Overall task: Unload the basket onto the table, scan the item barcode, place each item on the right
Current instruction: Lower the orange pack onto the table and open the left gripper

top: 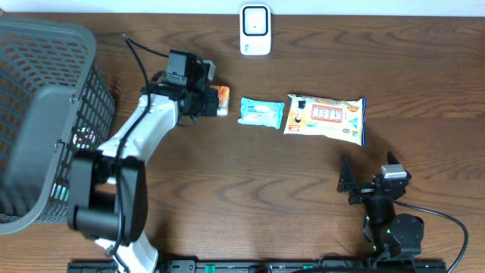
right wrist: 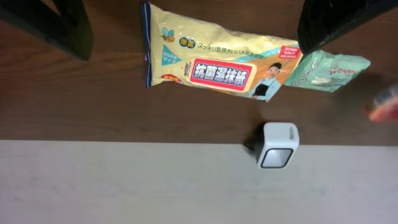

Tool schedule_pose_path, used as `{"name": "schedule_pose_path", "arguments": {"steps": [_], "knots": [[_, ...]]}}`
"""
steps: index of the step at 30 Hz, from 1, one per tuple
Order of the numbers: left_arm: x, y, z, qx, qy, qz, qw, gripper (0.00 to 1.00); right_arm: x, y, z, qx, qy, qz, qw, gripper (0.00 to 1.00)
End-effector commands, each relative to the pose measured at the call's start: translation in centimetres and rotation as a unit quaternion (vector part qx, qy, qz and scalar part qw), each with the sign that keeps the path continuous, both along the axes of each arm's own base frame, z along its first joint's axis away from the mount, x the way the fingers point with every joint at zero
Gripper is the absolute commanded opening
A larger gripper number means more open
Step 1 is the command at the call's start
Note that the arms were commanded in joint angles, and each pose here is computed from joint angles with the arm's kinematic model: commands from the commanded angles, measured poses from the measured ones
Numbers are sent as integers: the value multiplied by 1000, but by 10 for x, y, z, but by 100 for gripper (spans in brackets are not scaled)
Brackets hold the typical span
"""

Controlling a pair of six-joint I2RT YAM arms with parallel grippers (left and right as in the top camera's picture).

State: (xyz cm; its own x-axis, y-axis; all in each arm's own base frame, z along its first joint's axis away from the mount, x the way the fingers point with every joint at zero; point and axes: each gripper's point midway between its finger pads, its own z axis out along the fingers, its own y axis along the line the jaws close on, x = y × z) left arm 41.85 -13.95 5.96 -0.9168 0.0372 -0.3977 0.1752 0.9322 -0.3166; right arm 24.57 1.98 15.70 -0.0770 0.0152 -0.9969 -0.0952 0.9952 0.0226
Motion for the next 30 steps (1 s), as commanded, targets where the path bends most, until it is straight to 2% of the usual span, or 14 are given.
{"name": "schedule_pose_path", "arguments": {"steps": [1, 3, 5, 8, 12, 18, 21, 25, 30], "knots": [[3, 7, -12, 29, 1, 0, 1000, 8, 0, -1, -1, 5, 2, -2, 1000, 99], [5, 7, -13, 28, -2, 0, 1000, 9, 0, -1, -1, 5, 2, -2, 1000, 99], [11, 6, -10, 26, -15, 1, 1000, 24, 0, -1, -1, 5, 2, -2, 1000, 99], [20, 4, -5, 20, -37, 2, 999, 26, 0, -1, -1, 5, 2, -2, 1000, 99], [28, 2, 0, 14, -53, 7, 998, 33, 0, -1, -1, 5, 2, -2, 1000, 99], [33, 3, 17, 9, -75, 10, 997, 34, 0, -1, -1, 5, 2, -2, 1000, 99], [37, 6, 48, 2, -107, 16, 994, 34, 0, -1, -1, 5, 2, -2, 1000, 99], [38, 22, 116, -10, -182, 34, 983, 38, 0, -1, -1, 5, 2, -2, 1000, 99], [25, 82, 218, 20, -302, 117, 946, 44, 0, -1, -1, 5, 2, -2, 1000, 99]]}}
